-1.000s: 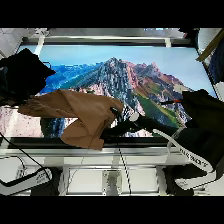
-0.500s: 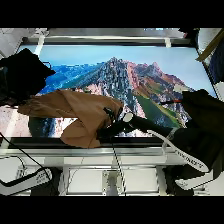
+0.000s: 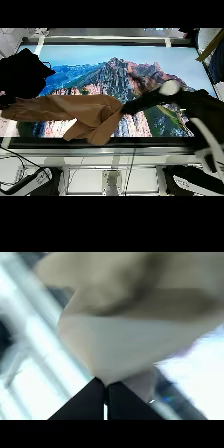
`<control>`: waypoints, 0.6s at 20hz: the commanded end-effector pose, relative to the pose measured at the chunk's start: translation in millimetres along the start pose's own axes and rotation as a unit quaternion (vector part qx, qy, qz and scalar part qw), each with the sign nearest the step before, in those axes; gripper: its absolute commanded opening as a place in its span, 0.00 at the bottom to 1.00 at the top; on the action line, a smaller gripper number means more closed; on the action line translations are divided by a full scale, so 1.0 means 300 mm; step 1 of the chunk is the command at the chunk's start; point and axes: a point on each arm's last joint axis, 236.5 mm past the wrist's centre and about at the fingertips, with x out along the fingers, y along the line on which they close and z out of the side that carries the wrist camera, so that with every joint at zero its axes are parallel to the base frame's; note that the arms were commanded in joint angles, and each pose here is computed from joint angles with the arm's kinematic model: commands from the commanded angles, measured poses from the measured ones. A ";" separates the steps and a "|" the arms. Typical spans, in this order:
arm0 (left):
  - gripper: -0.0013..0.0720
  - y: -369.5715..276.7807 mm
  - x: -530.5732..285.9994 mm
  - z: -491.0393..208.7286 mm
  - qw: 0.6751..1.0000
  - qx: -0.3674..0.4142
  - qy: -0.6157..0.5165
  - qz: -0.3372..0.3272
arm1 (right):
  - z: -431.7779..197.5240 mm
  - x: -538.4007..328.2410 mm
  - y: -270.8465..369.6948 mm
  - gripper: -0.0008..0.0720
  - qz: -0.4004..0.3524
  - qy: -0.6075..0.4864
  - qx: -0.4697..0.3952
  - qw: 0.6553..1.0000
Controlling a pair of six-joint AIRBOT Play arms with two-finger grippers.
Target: Fold the clothes and pants, and hang the long-sleeved shirts on hangers.
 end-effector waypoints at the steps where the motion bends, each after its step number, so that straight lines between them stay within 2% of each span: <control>1: 0.04 0.066 -0.085 -0.015 0.999 -0.021 -0.024 0.018 | 0.023 -0.326 -0.168 0.03 -0.124 -0.075 0.019 0.989; 8: 0.04 0.069 -0.093 0.002 0.999 -0.021 -0.037 0.019 | 0.166 -0.599 -0.456 0.03 -0.233 -0.218 0.082 0.944; 12: 0.04 -0.014 -0.105 0.100 0.994 -0.043 -0.098 -0.037 | 0.281 -0.513 -0.563 0.03 -0.194 -0.255 0.123 0.939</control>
